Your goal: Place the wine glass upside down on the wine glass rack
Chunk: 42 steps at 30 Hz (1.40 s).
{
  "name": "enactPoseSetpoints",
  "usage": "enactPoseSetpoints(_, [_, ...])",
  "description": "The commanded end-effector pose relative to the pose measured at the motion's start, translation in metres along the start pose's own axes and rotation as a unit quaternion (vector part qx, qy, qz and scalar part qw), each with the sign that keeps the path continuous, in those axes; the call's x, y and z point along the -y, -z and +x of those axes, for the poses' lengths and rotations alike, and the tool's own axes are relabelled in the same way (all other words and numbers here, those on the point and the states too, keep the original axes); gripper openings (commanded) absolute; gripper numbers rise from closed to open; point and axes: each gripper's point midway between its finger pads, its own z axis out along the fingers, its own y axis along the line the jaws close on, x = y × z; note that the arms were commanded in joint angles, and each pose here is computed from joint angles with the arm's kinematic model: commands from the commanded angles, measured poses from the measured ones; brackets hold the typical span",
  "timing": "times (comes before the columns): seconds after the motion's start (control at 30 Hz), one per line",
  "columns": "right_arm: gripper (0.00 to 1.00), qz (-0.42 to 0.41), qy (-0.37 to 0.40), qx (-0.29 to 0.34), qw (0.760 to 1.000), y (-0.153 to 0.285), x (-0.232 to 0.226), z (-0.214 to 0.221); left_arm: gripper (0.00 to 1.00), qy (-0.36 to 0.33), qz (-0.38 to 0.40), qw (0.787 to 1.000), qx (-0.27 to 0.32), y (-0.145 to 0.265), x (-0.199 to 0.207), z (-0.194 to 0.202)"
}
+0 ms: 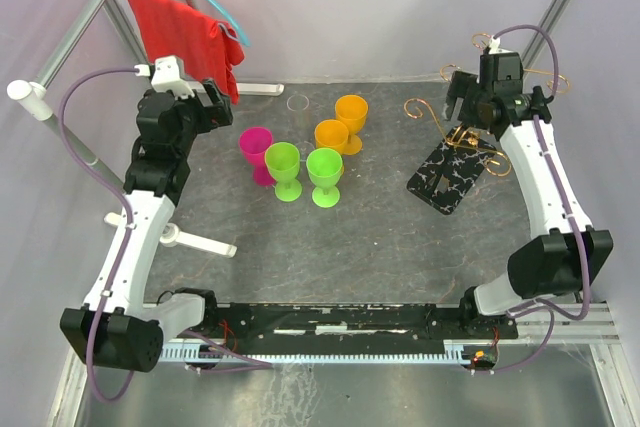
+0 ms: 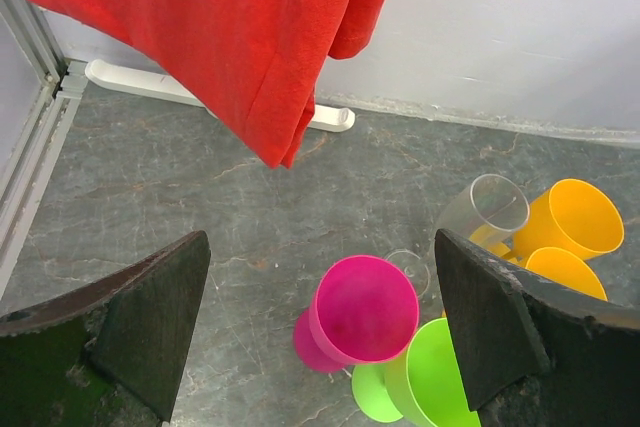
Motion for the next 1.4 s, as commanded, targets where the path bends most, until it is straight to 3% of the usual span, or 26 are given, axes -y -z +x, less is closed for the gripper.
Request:
enactPoseSetpoints(0.0, [1.00,-0.027,0.019,0.003,0.999,0.028,-0.004,0.011,0.99,-0.016,0.004,0.999,0.041,0.011,0.001,-0.024])
enactPoseSetpoints(0.57, [1.00,-0.104,0.035,-0.029,0.994,0.076,-0.011,0.069,0.99,-0.015,0.001,0.999,0.046,0.030,0.000,-0.030])
enactPoseSetpoints(0.93, [1.00,-0.096,0.039,-0.037,0.994,0.054,-0.013,0.071,0.99,-0.015,-0.001,0.999,0.048,0.032,-0.001,-0.032])
enactPoseSetpoints(1.37, [1.00,-0.165,0.047,-0.075,0.982,0.044,-0.041,0.084,0.99,-0.019,0.002,0.999,0.043,0.031,-0.001,-0.029])
